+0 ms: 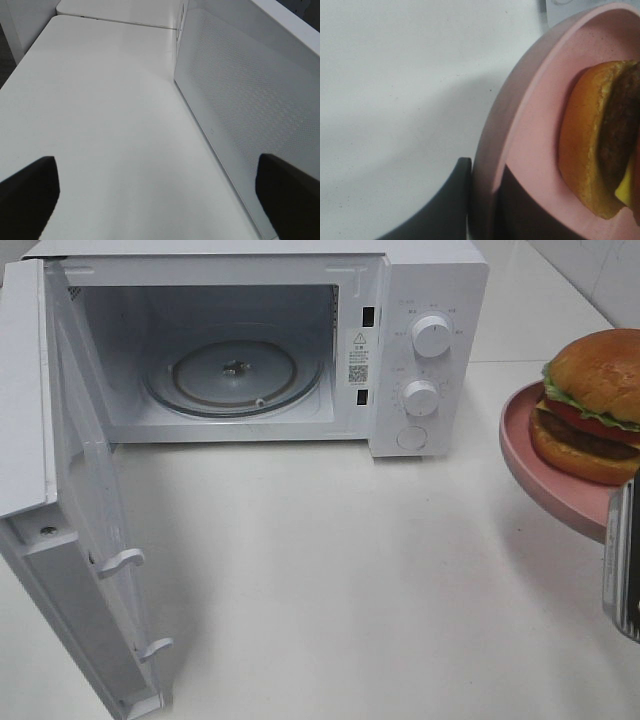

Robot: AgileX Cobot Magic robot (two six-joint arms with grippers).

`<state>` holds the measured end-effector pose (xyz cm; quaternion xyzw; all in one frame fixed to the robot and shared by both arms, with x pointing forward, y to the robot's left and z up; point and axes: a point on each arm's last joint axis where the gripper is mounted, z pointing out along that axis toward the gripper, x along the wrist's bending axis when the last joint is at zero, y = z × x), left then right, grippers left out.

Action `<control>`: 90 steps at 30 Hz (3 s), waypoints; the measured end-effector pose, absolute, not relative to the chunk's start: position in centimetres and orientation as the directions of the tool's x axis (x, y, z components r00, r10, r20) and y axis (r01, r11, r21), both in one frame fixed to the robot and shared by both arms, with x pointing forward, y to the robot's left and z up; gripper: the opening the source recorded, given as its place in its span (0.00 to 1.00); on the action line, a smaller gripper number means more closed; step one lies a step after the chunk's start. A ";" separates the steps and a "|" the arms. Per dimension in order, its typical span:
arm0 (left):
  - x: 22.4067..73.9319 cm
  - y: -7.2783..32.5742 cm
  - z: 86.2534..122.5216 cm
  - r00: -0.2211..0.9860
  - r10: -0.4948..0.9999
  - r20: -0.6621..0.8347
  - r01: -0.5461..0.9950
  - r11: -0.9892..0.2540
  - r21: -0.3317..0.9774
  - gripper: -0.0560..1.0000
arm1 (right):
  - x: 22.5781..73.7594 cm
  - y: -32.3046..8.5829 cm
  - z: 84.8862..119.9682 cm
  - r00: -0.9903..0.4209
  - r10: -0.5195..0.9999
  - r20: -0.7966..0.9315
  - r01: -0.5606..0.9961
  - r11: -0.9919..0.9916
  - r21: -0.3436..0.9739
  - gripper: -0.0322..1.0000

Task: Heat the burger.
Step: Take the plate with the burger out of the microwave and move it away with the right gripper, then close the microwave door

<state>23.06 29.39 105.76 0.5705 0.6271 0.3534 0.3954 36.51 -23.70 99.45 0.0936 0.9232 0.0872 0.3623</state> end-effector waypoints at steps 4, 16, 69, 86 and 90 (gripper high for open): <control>23.1 29.4 105.8 -0.036 0.995 -0.093 0.436 0.099 0.894 0.99 | 36.6 -24.0 99.5 -0.702 0.296 -0.648 0.171 0.953 0.251 0.13; 23.1 29.4 105.8 -0.036 0.995 -0.093 0.436 0.099 0.894 0.99 | 37.9 -24.0 97.0 -0.632 0.527 -0.568 0.494 0.839 0.229 0.13; 23.1 29.4 105.8 -0.036 0.995 -0.093 0.436 0.099 0.894 0.99 | 45.2 -22.8 85.4 -0.182 0.815 -0.550 0.946 0.297 0.129 0.27; 23.1 29.4 105.8 -0.036 0.995 -0.093 0.436 0.099 0.894 0.99 | 44.7 -21.3 93.7 -0.143 0.936 -0.321 0.924 0.242 0.295 0.56; 23.1 29.4 105.8 -0.036 0.995 -0.093 0.436 0.099 0.894 0.99 | 43.6 -21.3 96.8 -0.205 0.950 -0.234 0.880 0.284 0.382 0.65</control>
